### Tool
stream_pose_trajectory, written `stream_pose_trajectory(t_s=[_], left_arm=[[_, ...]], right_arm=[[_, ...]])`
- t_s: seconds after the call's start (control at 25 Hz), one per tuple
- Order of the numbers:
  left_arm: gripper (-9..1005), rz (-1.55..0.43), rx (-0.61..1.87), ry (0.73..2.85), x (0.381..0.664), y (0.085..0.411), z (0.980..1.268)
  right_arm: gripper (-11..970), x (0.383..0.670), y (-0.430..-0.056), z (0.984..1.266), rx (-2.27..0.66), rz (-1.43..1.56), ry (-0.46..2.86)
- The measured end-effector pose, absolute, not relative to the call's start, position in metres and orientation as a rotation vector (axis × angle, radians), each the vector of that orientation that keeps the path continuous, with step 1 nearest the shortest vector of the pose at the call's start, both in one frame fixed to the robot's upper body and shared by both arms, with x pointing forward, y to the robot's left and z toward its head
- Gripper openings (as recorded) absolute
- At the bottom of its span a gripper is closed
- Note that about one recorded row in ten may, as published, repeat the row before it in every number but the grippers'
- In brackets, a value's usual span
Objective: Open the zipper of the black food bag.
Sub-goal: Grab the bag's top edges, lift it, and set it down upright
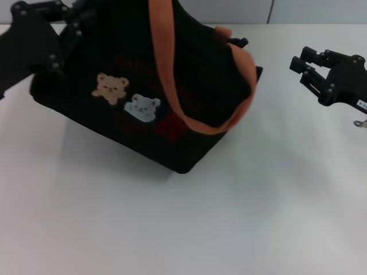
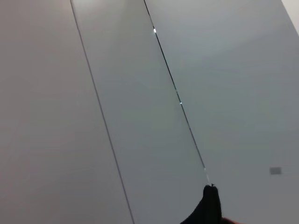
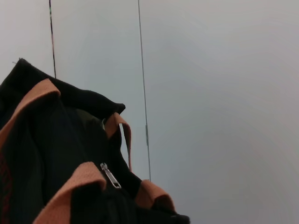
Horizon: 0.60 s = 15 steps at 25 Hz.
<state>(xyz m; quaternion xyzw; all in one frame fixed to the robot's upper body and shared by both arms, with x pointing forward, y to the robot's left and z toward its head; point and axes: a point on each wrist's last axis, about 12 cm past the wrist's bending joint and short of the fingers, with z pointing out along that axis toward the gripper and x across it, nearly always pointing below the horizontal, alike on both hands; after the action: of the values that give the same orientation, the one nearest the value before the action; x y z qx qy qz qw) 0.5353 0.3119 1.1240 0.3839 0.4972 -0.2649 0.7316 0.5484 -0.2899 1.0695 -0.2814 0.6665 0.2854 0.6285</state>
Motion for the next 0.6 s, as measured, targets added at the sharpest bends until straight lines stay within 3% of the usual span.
stream_pose_trajectory(t_s=[0.28, 0.6], left_arm=[[93, -0.544, 0.905, 1.064, 0.539, 0.317, 1.135], [93, -0.688, 1.092, 0.999, 0.533, 0.281, 1.133]], right_arm=[[280, 0.548, -0.289, 1.069, -0.632, 0.658, 1.528], [279, 0.549, -0.293, 1.071, -0.622, 0.618, 1.501]])
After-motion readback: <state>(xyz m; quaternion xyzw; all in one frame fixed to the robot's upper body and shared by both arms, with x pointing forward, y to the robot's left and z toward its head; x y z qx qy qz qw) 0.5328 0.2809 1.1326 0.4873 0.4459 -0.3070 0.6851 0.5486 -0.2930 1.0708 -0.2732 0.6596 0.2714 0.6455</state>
